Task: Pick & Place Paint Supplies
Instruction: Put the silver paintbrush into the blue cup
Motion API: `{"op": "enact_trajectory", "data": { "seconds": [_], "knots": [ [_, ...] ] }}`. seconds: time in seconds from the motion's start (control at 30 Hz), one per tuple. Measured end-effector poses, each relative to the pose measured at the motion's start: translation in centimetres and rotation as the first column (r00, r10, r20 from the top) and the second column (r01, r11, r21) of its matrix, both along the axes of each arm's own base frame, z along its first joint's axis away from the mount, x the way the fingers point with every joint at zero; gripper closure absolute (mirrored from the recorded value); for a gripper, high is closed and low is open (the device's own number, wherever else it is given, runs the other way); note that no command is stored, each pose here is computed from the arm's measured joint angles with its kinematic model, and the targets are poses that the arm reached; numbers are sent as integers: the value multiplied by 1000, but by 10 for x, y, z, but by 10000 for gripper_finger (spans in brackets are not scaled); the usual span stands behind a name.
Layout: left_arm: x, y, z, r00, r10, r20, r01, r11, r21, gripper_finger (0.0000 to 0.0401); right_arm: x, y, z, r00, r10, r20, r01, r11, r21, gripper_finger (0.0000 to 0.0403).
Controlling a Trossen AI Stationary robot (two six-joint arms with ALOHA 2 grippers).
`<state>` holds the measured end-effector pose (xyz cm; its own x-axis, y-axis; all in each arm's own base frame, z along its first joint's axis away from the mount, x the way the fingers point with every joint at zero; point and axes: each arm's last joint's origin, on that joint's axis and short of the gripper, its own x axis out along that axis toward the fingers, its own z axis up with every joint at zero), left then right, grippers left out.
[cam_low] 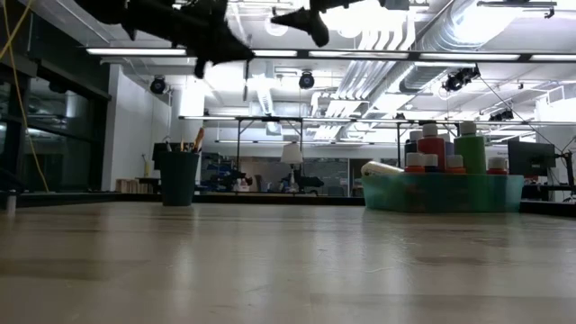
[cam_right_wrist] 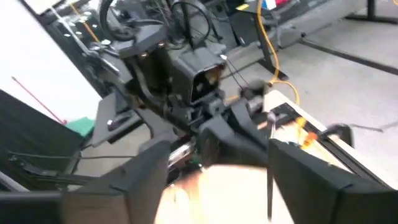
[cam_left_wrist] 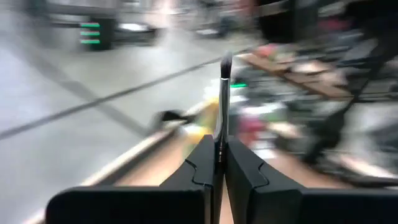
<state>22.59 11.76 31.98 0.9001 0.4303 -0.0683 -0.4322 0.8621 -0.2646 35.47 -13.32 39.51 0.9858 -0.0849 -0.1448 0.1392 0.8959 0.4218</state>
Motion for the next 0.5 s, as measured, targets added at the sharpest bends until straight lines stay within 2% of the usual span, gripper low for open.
{"op": "enact_trajectory", "data": {
  "seconds": [0.1,0.17,0.27,0.37,0.5],
  "knots": [
    [-7,3,-5,976,196,-89,-195,980,25,391,-7,-4,0,999,-18,-40,19,1000,16,108],
    [-12,4,-6,939,321,-124,-319,947,38,391,-11,-6,0,998,-27,-57,28,999,23,88],
    [-20,5,-6,864,481,-151,-477,877,67,391,-13,-9,-1,996,-34,-77,36,999,27,69],
    [-25,7,-7,790,587,-177,-581,809,90,391,-14,-10,-3,995,-37,-96,40,999,34,62],
    [-29,7,-13,722,652,-230,-644,755,118,391,-14,-10,-4,994,-36,-102,39,999,32,62]
  ]
}}
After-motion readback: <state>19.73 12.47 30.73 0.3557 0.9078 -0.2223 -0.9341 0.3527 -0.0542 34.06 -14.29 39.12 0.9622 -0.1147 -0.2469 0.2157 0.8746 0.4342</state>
